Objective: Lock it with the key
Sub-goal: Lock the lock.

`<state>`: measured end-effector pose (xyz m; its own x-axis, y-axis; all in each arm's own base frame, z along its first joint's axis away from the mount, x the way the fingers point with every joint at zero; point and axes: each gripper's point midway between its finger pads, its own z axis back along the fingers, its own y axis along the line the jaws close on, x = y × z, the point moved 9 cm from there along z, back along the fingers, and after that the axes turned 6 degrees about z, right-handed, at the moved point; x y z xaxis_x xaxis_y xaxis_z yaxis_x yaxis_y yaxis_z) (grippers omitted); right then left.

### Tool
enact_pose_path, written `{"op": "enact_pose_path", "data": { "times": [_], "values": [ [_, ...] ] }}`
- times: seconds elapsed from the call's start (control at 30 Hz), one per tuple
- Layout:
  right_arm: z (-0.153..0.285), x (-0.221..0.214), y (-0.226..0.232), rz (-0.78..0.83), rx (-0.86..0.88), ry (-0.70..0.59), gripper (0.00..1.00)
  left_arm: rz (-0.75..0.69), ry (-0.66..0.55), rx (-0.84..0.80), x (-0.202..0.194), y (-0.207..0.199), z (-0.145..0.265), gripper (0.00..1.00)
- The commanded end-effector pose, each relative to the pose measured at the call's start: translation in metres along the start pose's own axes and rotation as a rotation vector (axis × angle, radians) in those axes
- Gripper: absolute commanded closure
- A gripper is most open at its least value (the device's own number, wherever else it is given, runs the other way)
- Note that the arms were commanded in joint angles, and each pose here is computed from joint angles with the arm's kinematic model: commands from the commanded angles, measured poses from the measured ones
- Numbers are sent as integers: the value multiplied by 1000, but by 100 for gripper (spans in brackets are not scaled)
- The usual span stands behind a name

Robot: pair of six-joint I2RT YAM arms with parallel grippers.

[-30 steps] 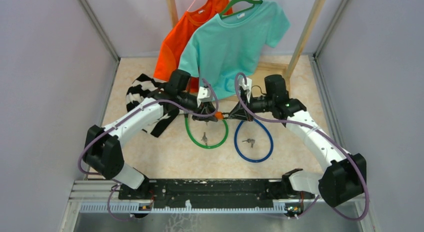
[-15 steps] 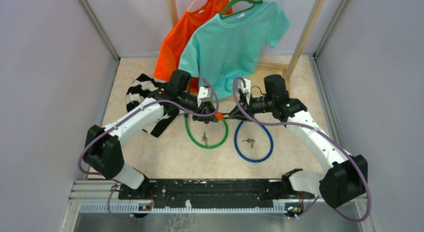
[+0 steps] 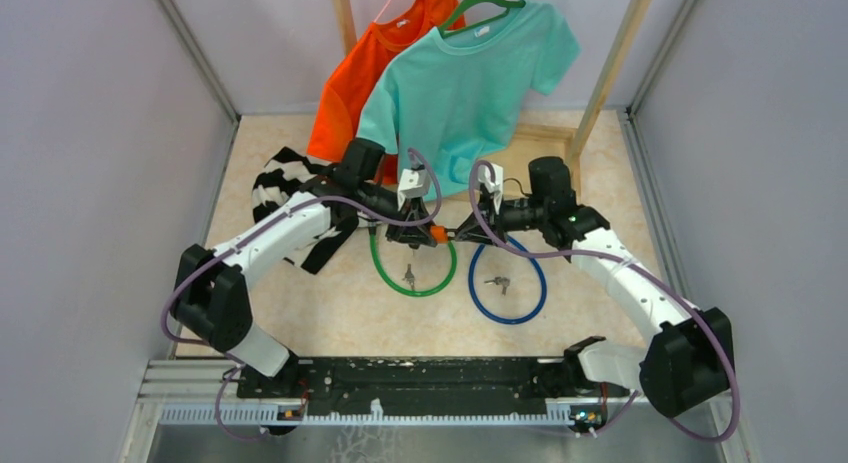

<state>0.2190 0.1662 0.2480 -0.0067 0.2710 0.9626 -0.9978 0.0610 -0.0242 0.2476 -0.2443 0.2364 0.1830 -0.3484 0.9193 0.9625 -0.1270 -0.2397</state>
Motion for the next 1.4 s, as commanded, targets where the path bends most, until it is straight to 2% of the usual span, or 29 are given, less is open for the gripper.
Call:
{"op": "enact_pose_path", "data": {
  "times": [0.0,0.47,0.7,1.13,1.37],
  "values": [
    [-11,10,12,18,100,-91,100,-179,-107,-21,54,6,-5,100],
    [-9,24,12,-79,129,-182,100,-178,-108,58,90,4,8,100],
    [-12,31,10,-107,169,-219,100,-163,-115,39,89,2,3,100],
    [-22,21,16,-130,210,-175,100,-190,-100,26,104,-5,-9,100],
    [-25,28,16,-144,230,-200,100,-192,-73,17,100,-8,-23,100]
  ]
}}
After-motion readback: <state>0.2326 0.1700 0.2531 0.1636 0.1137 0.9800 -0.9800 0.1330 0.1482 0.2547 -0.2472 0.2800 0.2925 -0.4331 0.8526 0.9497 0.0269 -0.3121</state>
